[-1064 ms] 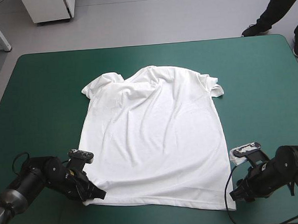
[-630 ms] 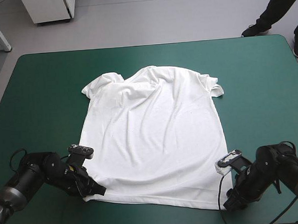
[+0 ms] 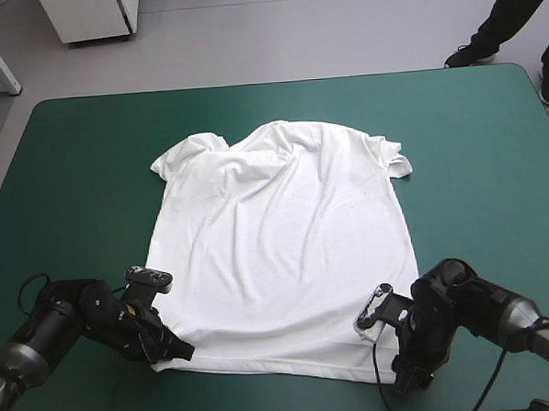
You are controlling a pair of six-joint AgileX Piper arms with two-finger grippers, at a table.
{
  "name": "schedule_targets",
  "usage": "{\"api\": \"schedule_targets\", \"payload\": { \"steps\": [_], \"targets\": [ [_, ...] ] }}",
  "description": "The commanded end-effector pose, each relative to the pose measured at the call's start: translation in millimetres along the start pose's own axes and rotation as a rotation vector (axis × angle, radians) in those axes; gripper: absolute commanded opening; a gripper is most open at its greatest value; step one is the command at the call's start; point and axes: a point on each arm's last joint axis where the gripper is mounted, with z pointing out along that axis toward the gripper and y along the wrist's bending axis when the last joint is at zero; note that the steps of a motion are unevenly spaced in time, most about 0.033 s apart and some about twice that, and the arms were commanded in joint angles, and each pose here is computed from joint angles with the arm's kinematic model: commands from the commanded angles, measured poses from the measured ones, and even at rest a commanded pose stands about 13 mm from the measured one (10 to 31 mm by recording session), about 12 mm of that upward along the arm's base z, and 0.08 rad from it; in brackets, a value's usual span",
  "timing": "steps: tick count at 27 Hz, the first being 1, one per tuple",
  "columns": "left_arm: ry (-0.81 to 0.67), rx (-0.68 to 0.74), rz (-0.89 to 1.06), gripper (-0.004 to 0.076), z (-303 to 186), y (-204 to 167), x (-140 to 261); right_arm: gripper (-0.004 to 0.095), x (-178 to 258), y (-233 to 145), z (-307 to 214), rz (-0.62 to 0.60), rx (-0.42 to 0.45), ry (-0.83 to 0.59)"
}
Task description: Fold the cloth
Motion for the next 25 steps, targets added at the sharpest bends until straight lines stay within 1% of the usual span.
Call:
{"api": "schedule_targets", "payload": {
  "steps": [1, 2, 4, 5, 7, 10, 13, 15, 17, 21, 23, 25],
  "targets": [
    [-0.043, 0.017, 0.0, -0.0009, -8, -4, -6, 0.0417, -8, -5, 25, 0.017, 0.004, 0.042],
    [-0.049, 0.016, 0.003, -0.0009, -9, -4, -6, 0.0325, -9, -6, 29, 0.019, 0.003, 0.061],
    [-0.056, 0.015, 0.006, -0.0009, -11, -4, -7, 0.0056, -13, -7, 35, 0.017, 0.003, 0.07],
    [-0.06, 0.011, 0.009, -0.0009, -12, -4, -7, -0.0014, -16, -8, 36, 0.019, 0.009, 0.048],
    [-0.077, 0.001, 0.018, -0.0009, -16, -4, -11, -0.0013, -22, -10, 32, 0.032, 0.028, 0.001],
    [-0.107, 0.007, 0.032, -0.0009, -31, -8, -20, -0.0013, -30, -14, 17, 0.012, 0.07, 0.01],
    [-0.138, 0.012, 0.06, -0.0009, -53, -14, -29, -0.0013, -42, -23, -13, -0.007, 0.166, 0.011],
    [-0.188, 0.011, 0.081, -0.0009, -73, -18, -35, -0.0013, -53, -28, -46, -0.008, 0.242, -0.046],
    [-0.24, 0.008, 0.101, -0.0009, -92, -23, -38, -0.0013, -61, -31, -80, 0.005, 0.313, -0.13],
    [-0.377, -0.009, 0.154, -0.0009, -146, -36, -47, -0.0013, -71, -34, -159, 0.031, 0.452, -0.358],
    [-0.486, -0.02, 0.184, -0.0009, -179, -44, -52, -0.0013, -72, -33, -200, 0.056, 0.514, -0.482],
    [-0.628, -0.043, 0.213, -0.0009, -214, -51, -55, -0.0013, -68, -32, -241, 0.072, 0.582, -0.61]
  ]
}}
